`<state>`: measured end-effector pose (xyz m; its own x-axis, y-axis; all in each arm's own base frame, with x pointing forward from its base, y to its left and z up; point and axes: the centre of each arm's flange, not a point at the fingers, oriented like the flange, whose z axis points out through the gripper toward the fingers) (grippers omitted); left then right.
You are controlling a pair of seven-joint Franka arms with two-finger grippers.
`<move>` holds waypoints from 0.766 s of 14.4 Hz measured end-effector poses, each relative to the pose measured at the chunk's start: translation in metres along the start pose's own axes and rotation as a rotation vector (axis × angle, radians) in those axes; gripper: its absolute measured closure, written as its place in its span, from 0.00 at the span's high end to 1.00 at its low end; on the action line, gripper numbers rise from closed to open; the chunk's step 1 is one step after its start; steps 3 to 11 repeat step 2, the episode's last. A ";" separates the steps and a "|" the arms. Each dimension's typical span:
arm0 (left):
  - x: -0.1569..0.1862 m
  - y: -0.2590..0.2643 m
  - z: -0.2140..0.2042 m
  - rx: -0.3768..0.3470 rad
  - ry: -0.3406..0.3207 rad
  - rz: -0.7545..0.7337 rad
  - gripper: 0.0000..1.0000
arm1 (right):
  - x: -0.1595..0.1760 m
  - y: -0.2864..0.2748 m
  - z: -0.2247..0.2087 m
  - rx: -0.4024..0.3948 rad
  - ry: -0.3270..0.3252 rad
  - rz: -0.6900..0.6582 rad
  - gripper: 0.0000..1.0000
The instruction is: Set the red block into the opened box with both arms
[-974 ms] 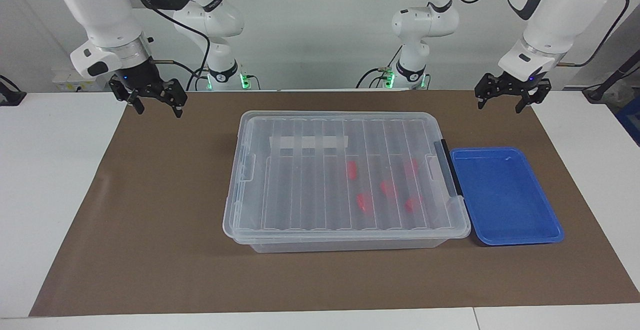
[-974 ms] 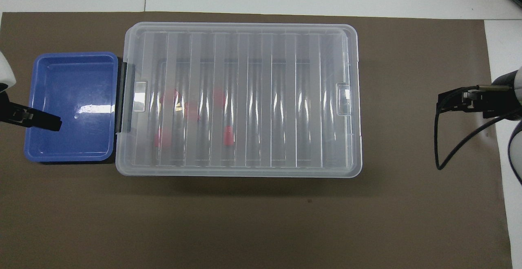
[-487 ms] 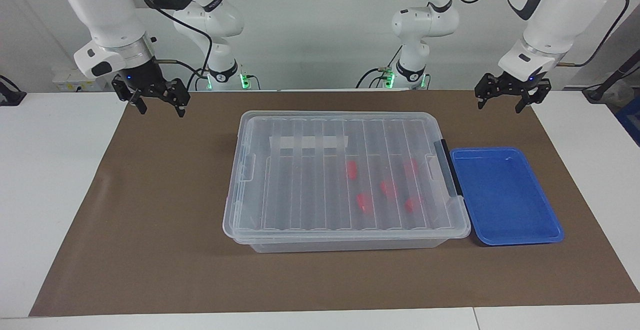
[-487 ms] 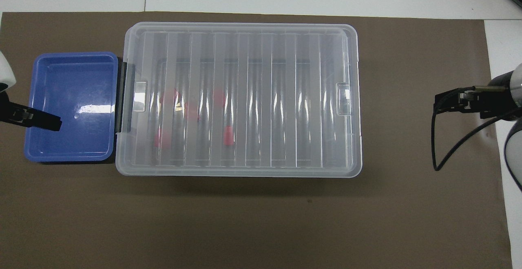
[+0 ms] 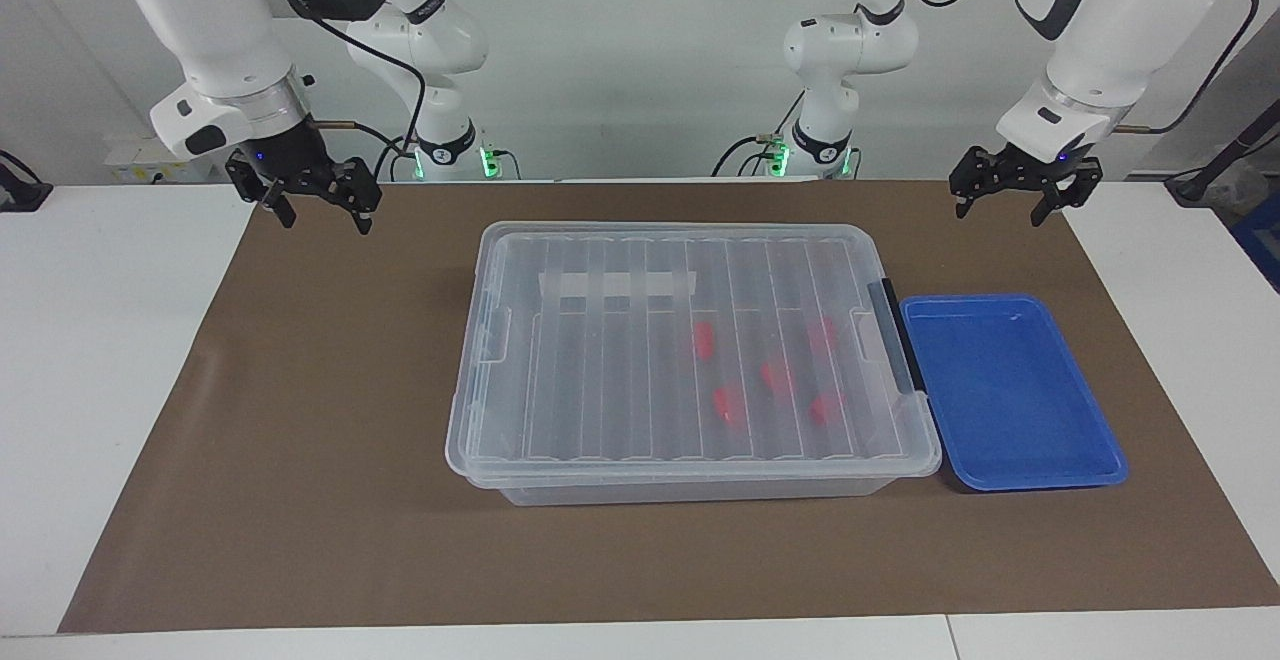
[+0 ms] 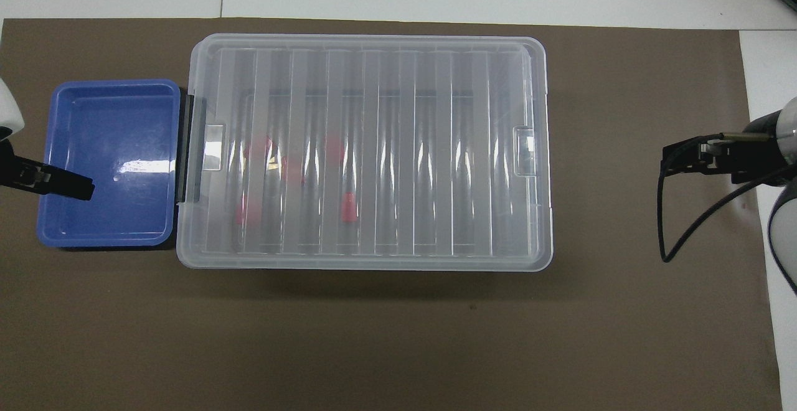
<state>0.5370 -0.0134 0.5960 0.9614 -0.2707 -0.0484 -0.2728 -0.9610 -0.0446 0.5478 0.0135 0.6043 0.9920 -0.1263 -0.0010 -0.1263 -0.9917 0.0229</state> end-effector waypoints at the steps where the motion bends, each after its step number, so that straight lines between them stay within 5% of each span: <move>1: 0.000 0.000 0.000 0.000 0.000 0.000 1.00 | 0.000 0.000 0.001 0.000 -0.002 0.000 1.00; 11: 0.000 0.000 0.000 0.000 0.000 0.000 1.00 | 0.000 0.000 0.001 -0.001 -0.005 0.000 1.00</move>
